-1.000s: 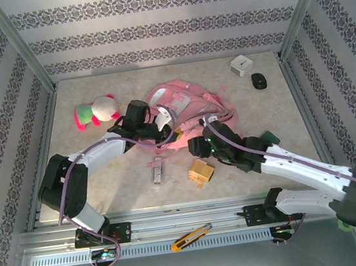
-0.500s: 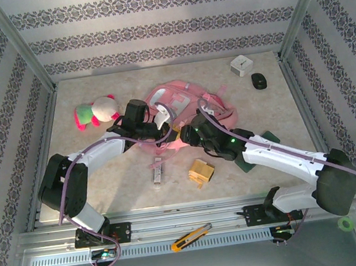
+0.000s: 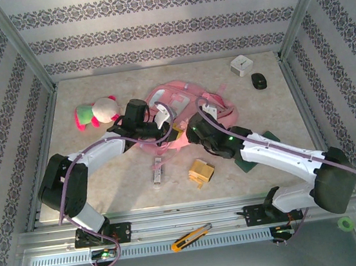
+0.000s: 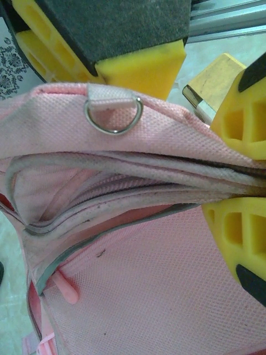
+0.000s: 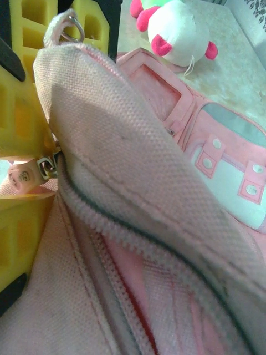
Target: Pack the student bag
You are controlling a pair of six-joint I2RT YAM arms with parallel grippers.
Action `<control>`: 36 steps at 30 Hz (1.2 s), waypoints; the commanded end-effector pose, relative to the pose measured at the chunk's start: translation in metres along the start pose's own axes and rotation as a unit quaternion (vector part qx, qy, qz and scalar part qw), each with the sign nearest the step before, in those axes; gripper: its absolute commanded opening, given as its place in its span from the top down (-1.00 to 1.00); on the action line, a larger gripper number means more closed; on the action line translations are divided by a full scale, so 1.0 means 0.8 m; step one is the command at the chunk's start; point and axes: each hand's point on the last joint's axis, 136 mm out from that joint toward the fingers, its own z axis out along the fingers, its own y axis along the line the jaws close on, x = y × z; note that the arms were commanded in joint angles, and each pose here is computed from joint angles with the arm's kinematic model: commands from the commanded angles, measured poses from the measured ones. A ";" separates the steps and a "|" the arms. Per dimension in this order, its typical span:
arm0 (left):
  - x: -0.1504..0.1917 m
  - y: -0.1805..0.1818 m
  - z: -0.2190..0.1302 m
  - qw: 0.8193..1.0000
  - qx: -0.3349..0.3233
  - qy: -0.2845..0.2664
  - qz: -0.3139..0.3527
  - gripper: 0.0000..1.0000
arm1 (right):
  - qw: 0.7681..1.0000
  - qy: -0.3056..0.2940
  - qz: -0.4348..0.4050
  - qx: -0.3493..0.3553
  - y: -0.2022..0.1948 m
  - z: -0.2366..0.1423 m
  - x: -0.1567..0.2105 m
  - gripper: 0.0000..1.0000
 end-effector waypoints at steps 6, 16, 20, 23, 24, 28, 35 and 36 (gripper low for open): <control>-0.013 -0.025 -0.004 0.998 0.052 -0.012 -0.031 1.00 | 0.995 -0.029 -0.043 0.080 -0.018 0.009 -0.018 0.35; -0.013 -0.024 -0.007 0.998 0.048 -0.009 -0.028 1.00 | 0.983 -0.053 -0.074 0.160 -0.048 -0.008 -0.030 0.41; -0.013 -0.025 -0.006 0.998 0.049 -0.008 -0.027 1.00 | 0.986 -0.052 -0.076 0.138 -0.038 -0.002 -0.030 0.41; -0.015 -0.025 -0.007 0.998 0.048 -0.011 -0.026 1.00 | 0.991 -0.041 -0.073 0.100 -0.023 0.010 -0.025 0.44; -0.014 -0.025 -0.007 0.998 0.049 -0.010 -0.027 1.00 | 0.993 -0.039 -0.068 0.089 -0.019 0.014 -0.025 0.44; -0.014 -0.025 -0.008 0.999 0.048 -0.010 -0.023 1.00 | 0.995 -0.032 -0.077 0.056 -0.005 0.023 -0.023 0.68; 0.013 -0.010 -0.012 0.999 0.003 0.049 0.016 1.00 | 0.991 -0.010 -0.131 -0.007 0.008 -0.008 -0.026 0.92; 0.016 -0.007 -0.015 0.998 -0.005 0.059 0.024 1.00 | 0.990 0.004 -0.138 -0.013 0.003 -0.016 -0.022 1.00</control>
